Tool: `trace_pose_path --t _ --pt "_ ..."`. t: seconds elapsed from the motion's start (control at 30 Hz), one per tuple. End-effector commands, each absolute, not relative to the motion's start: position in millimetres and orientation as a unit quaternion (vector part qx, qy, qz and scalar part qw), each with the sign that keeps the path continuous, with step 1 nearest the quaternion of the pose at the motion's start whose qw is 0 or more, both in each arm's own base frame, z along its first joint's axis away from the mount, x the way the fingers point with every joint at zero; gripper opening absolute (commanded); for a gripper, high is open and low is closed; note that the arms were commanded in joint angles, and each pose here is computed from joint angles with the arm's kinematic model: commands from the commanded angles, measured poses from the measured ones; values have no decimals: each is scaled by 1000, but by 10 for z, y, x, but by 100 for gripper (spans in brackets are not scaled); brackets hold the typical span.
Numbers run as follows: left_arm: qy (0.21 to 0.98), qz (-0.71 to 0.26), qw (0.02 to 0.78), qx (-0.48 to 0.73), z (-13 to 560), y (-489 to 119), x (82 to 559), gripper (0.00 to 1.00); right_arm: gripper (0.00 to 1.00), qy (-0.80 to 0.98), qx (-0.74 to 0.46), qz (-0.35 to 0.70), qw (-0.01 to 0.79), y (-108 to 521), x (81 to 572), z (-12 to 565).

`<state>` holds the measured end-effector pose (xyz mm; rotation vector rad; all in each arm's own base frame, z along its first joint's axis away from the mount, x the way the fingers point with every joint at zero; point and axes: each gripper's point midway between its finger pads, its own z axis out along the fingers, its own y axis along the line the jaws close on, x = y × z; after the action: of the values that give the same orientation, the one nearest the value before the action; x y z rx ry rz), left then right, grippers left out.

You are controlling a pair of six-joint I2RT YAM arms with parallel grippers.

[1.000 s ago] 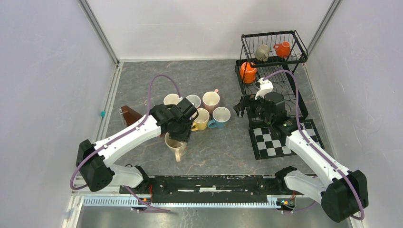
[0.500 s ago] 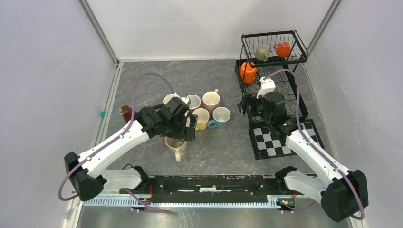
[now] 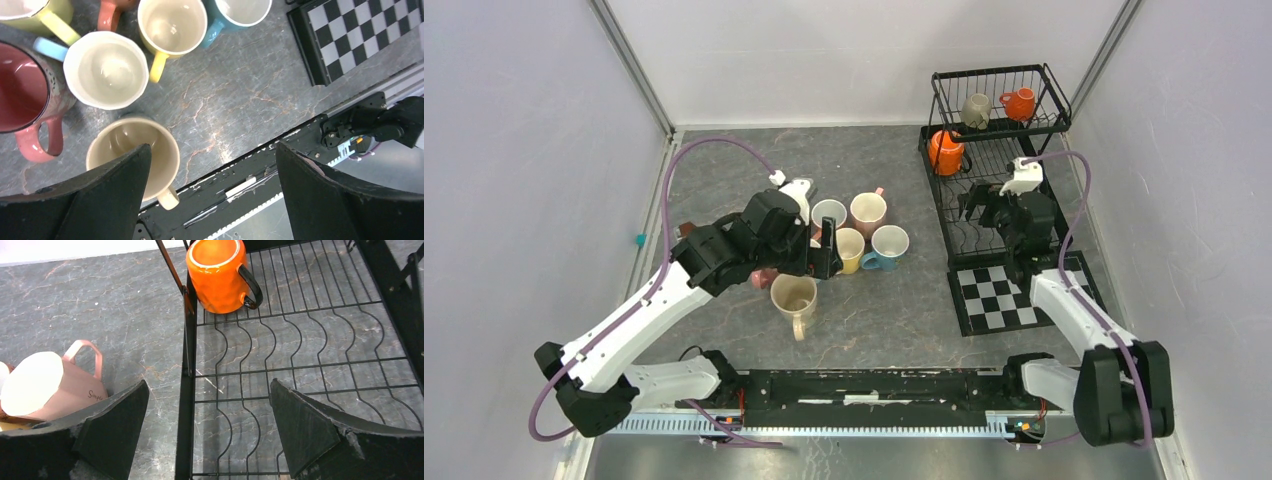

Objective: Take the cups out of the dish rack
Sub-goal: Unload the cup from the dish rack.

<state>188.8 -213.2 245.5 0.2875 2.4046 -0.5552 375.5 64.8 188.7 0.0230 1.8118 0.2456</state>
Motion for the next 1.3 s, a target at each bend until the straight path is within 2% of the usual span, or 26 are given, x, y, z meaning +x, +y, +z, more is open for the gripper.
trace_pose_path --t 0.0,0.2,0.33,0.57,0.73,0.83,0.93,1.1,1.27 --pt "884 -250 368 145 2780 -2276 1997 100 98 717 -15 172 676 716 3940 2128" --pt "877 -262 372 154 2826 -2326 2017 100 97 666 15 248 704 543 4115 2139" --pt "875 -261 375 159 2834 -2331 2043 100 92 638 41 315 701 529 4242 2148" --pt "872 -261 381 161 2863 -2318 2071 100 83 641 87 353 676 469 4528 1941" --pt "872 -270 372 165 2848 -2349 2052 100 73 623 128 381 671 361 4699 1885" --pt "872 -269 374 165 2846 -2340 2056 100 63 614 153 397 665 306 4795 1837" --pt "872 -269 374 164 2847 -2341 2070 100 46 615 172 399 658 264 4901 1777" --pt "872 -275 369 167 2834 -2376 2074 100 35 624 199 386 650 174 5078 1676" --pt "873 -277 365 168 2809 -2408 2092 100 16 639 235 369 632 63 5287 1533"
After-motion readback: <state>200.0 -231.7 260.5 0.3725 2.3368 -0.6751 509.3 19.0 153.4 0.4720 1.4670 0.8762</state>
